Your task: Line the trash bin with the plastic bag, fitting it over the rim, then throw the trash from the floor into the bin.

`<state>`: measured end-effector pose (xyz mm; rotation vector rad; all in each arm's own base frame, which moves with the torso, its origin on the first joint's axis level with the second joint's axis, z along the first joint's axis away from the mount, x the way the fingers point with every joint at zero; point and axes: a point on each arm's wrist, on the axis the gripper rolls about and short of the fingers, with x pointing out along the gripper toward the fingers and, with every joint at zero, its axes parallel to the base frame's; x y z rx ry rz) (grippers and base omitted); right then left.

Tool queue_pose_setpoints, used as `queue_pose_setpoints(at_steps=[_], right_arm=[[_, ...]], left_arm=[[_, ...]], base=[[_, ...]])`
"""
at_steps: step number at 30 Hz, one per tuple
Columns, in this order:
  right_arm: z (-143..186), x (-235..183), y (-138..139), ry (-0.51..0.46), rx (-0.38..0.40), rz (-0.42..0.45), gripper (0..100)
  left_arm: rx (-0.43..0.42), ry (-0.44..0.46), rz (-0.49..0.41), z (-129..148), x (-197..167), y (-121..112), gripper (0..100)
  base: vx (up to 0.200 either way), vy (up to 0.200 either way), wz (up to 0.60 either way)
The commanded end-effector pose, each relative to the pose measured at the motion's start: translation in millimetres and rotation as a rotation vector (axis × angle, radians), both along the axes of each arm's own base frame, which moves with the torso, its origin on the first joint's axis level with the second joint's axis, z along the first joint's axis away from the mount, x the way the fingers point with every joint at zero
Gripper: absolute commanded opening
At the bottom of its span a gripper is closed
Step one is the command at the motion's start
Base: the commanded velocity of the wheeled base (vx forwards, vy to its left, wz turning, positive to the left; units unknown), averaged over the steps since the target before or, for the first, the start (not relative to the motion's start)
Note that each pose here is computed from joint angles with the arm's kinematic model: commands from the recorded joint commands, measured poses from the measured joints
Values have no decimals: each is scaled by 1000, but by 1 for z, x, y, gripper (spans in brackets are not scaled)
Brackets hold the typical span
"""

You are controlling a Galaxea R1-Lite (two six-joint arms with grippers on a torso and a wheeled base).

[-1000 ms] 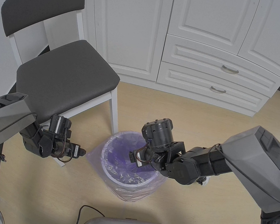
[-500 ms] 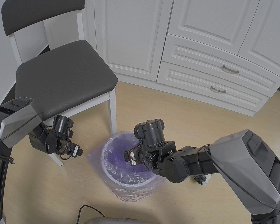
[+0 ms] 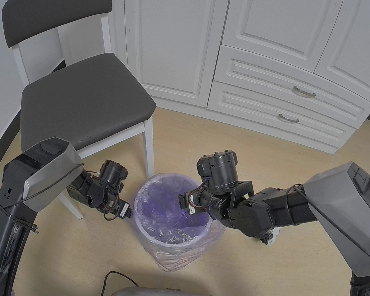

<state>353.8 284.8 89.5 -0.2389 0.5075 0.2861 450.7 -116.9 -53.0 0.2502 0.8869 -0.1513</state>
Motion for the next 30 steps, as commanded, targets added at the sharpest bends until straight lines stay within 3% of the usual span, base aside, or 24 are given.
queue_pose_setpoints(at_steps=[1,10,17,20,26,30], right_arm=[[8,-1,-3,-12,10,-3,100],[-5,-8,8,11,-12,26,100],[-22,-1,31,8,-32,62,100],[-31,6,38,-20,-104,80,100],[-45,25,41,-81,-360,113,100],[-53,33,43,-50,-429,108,100]], left_arm=[[-3,2,-15,-3,0,-10,100],[-81,27,85,-6,-8,-6,100],[-175,-17,147,19,-34,2,100],[-196,-53,138,29,-48,6,100],[-203,-121,124,52,-72,17,100],[-202,-124,97,59,-83,21,100]], base=[[0,0,0],[0,0,0],[0,0,0],[0,0,0],[0,0,0],[0,0,0]])
